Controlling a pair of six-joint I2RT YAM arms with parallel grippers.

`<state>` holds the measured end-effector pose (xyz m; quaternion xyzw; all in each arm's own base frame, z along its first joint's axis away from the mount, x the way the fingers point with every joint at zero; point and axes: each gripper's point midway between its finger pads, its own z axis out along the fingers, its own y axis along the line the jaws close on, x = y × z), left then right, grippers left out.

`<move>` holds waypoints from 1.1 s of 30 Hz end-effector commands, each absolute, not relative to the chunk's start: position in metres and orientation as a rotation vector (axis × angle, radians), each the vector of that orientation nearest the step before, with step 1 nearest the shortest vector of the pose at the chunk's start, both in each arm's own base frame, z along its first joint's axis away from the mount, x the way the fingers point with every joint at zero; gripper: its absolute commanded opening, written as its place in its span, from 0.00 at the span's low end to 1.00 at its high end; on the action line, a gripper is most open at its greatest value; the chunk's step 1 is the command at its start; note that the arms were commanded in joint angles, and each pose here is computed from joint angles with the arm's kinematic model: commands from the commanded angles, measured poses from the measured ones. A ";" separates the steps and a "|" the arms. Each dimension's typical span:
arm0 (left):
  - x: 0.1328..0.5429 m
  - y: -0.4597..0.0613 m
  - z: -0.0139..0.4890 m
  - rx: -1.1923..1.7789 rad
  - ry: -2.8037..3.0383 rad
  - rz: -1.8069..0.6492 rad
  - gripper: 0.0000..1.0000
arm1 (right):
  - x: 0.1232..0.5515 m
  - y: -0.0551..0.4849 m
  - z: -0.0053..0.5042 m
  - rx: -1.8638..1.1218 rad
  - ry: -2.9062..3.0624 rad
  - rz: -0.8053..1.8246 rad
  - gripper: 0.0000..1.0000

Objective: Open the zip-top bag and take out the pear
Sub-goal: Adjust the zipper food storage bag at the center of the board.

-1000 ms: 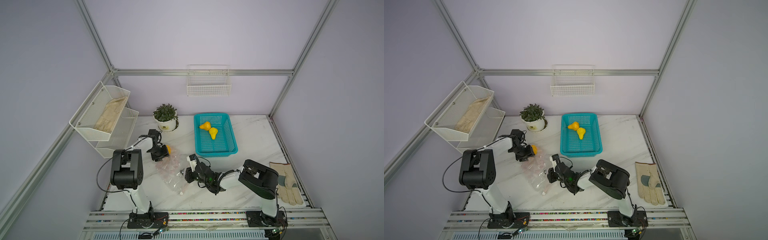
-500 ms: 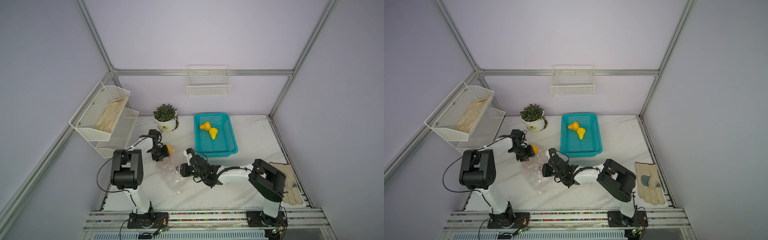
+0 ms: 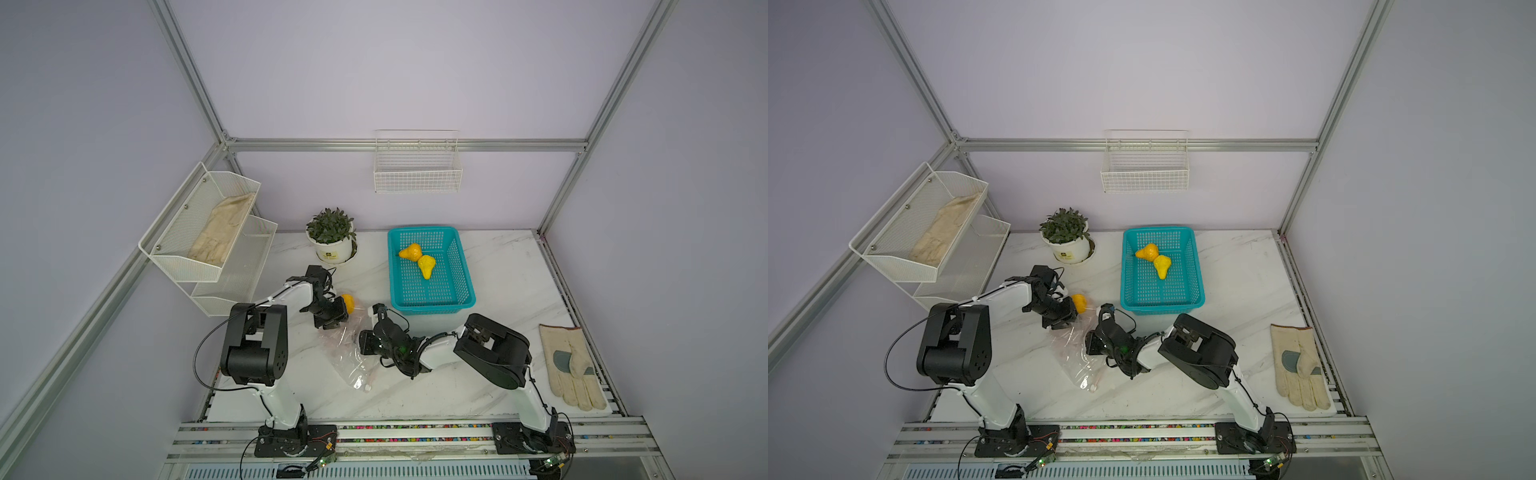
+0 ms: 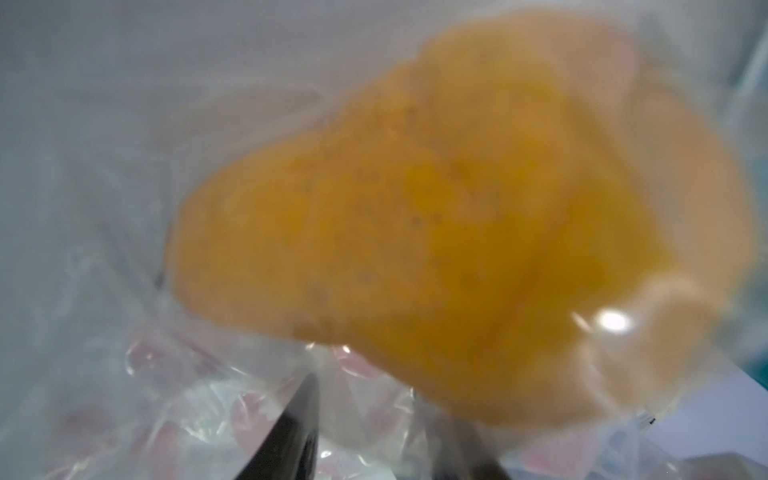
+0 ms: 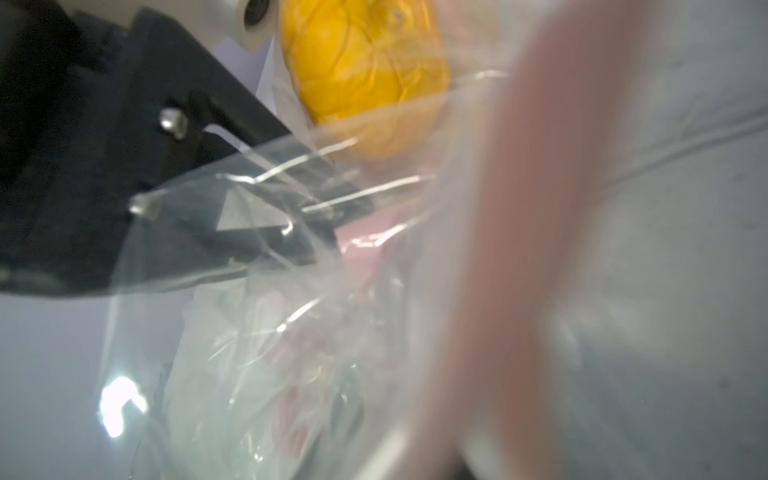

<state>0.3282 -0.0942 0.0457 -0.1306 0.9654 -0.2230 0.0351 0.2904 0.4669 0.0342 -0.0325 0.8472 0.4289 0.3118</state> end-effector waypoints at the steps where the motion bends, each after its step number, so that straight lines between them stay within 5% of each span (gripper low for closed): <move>1: 0.328 -0.110 0.093 -0.342 2.837 -0.878 0.45 | 0.298 0.455 0.050 -0.095 2.096 1.117 0.23; 7: 0.359 -0.063 0.174 -0.371 2.592 -0.677 0.62 | 0.283 0.427 0.050 -0.131 2.121 1.060 0.21; 13: 0.392 -0.046 0.163 -0.344 2.649 -0.593 0.69 | 0.274 0.419 0.049 -0.194 2.151 1.030 0.20; 26: 0.441 -0.070 0.084 -0.356 2.804 -0.839 0.57 | 0.263 0.418 0.038 -0.259 2.196 1.032 0.20; 33: 0.436 -0.090 0.075 -0.352 2.772 -1.038 0.32 | 0.265 0.422 0.033 -0.264 2.203 1.029 0.20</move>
